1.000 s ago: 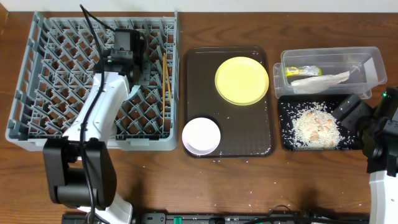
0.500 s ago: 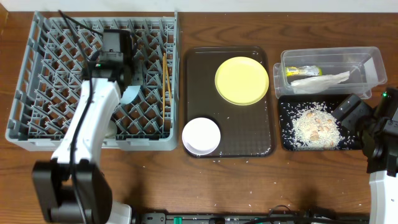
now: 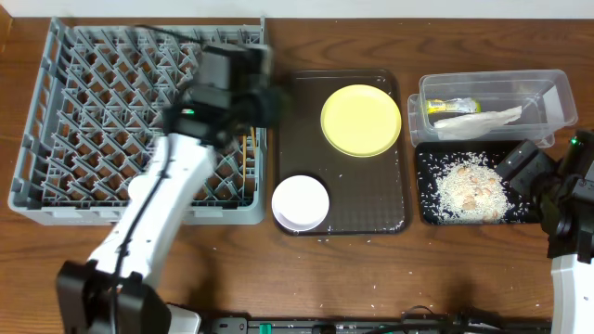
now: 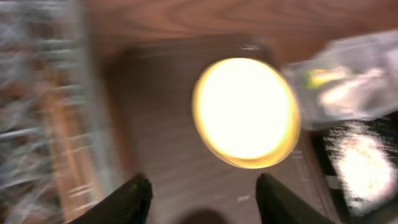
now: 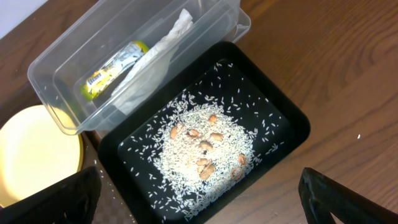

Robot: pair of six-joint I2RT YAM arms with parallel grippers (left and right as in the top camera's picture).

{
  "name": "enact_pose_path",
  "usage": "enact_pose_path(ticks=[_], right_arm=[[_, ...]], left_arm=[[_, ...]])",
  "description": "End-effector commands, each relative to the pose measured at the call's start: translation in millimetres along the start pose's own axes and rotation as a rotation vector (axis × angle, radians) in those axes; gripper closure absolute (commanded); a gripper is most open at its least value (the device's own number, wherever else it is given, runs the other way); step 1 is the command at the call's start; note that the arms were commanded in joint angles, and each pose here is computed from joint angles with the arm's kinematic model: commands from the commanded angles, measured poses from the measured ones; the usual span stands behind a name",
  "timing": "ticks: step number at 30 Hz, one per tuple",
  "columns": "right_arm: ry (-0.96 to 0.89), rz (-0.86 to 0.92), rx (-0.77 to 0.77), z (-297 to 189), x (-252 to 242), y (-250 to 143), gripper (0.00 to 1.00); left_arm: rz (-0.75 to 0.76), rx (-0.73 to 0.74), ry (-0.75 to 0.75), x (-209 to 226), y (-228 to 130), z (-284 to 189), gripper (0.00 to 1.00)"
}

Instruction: Sort waste into correct bins and load items into the dishwasher

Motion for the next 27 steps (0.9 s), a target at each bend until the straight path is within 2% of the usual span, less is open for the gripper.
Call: enact_pose_path(ticks=[1, 3, 7, 13, 18, 23, 24, 27], right_arm=[[-0.012, 0.02, -0.006, 0, -3, 2, 0.01], [-0.012, 0.02, -0.006, 0, -3, 2, 0.01], [-0.012, 0.02, -0.006, 0, -3, 2, 0.01], [-0.012, 0.02, -0.006, 0, -3, 2, 0.01], [-0.012, 0.02, -0.006, 0, -3, 2, 0.01], [-0.012, 0.02, -0.006, 0, -3, 2, 0.01], [-0.012, 0.02, -0.006, 0, -3, 2, 0.01], [-0.012, 0.02, -0.006, 0, -3, 2, 0.01]], left_arm=[[-0.042, 0.065, -0.114, -41, -18, 39, 0.4], [-0.073, 0.078, -0.13, -54, -24, 60, 0.38], [-0.222, 0.106, 0.018, -40, -45, 103, 0.36], [-0.234, 0.163, 0.077, -21, -74, 152, 0.36], [-0.233, 0.191, 0.158, -2, -93, 171, 0.38], [-0.234, 0.21, 0.166, 2, -103, 183, 0.5], [-0.234, 0.213, 0.167, 3, -105, 185, 0.59], [-0.234, 0.213, 0.167, 3, -105, 186, 0.74]])
Point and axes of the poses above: each gripper's point midway between its finger pads, its own z axis out along the fingers, its own x axis along the line the jaws close on, y = z × x, the point moved 2 cm from there along -z, back along the fingers, and after that the axes turned 2 degrees about z, right-handed, at the moved point
